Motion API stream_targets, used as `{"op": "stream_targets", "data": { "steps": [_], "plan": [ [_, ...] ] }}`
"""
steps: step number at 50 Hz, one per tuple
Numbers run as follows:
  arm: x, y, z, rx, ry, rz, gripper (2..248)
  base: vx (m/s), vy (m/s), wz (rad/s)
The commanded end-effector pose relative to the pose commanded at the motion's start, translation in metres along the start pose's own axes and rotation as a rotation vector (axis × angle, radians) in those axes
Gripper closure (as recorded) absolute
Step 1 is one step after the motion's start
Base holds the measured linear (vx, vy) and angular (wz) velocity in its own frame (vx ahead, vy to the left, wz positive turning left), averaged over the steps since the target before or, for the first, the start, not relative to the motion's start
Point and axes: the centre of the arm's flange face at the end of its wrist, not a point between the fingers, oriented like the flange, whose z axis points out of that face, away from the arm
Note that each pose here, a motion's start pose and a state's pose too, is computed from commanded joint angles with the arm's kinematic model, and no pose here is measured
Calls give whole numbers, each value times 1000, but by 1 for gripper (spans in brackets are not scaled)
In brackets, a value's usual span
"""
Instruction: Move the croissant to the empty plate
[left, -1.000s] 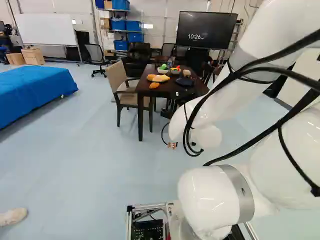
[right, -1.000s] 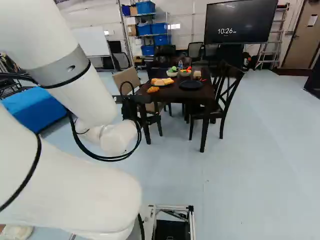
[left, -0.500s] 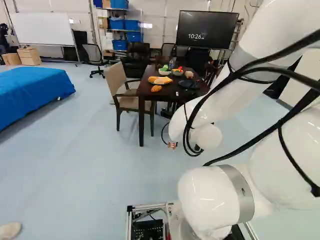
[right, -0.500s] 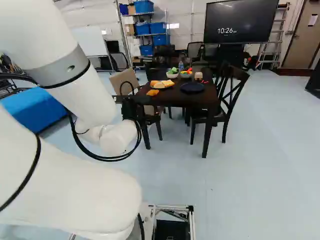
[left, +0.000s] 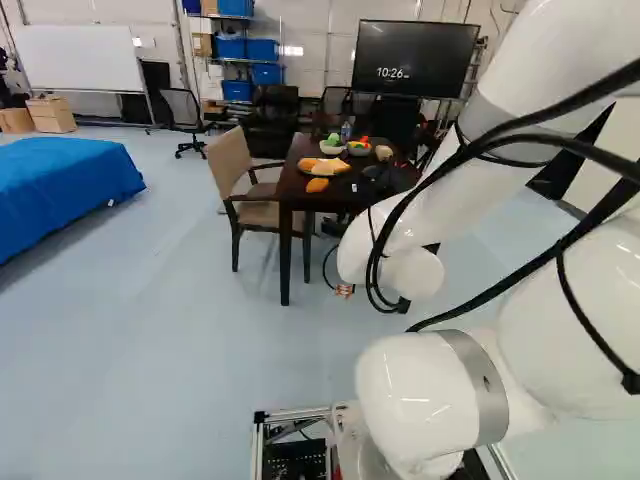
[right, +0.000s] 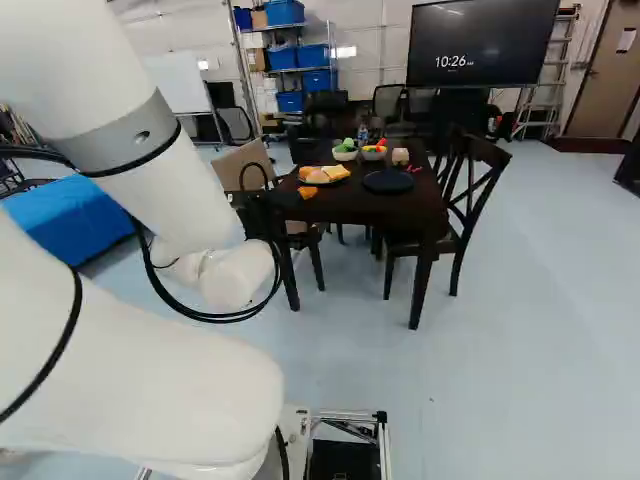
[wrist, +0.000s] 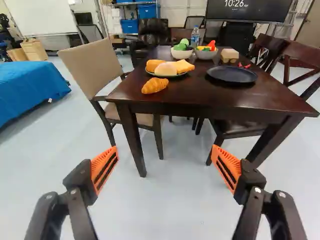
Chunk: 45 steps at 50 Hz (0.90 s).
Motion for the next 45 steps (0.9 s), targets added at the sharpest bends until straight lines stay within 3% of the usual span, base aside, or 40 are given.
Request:
{"op": "stream_targets", "data": {
  "steps": [45],
  "plan": [
    [0,0,0,0,0,0,3,183,3,-14]
  ]
}}
